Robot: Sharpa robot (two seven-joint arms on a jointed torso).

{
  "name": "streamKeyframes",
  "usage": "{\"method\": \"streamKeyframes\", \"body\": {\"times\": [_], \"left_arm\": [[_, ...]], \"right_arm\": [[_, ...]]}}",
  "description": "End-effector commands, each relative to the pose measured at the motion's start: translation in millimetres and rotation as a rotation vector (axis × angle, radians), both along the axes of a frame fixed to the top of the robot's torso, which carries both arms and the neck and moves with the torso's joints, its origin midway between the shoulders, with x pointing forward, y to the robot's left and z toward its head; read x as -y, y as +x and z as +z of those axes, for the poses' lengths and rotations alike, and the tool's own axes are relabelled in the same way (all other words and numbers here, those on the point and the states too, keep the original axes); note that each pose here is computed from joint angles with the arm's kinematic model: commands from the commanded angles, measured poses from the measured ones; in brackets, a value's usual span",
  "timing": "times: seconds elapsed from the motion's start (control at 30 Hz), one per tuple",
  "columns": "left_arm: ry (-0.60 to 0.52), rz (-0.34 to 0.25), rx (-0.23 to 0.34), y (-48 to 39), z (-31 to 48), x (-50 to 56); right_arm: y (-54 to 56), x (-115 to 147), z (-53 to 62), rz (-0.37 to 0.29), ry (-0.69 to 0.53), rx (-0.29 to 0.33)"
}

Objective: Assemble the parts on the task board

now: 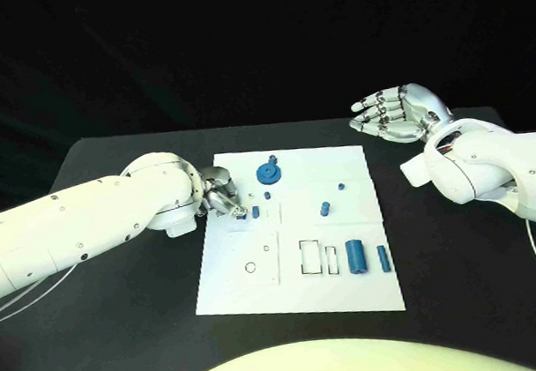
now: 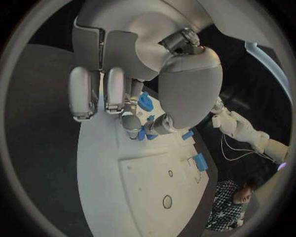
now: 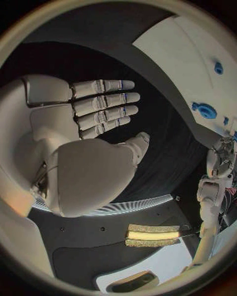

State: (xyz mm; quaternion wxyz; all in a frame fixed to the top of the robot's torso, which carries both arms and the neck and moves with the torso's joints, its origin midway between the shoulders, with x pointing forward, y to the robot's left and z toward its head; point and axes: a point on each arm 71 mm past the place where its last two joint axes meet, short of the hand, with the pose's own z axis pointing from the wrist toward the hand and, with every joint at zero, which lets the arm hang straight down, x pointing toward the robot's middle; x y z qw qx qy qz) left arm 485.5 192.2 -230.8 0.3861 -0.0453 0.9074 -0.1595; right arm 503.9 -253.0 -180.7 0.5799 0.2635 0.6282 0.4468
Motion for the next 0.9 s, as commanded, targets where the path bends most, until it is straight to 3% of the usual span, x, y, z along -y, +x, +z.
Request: {"method": "streamKeyframes", "body": {"times": [0.03,0.53,0.9], "left_arm": [[0.029,-0.007,0.011,-0.6,-3.1,-2.8],[0.04,0.007,0.045,0.0,-0.6,-9.0],[0.046,-0.016,0.028,-2.5,-1.2,-6.7]], "right_arm": [[-0.7,-1.9,0.7,0.023,-0.001,0.012],[-0.5,-1.7,0.6,0.023,-0.001,0.013],[-0.5,-1.6,0.5,0.024,0.0,0.012]]}}
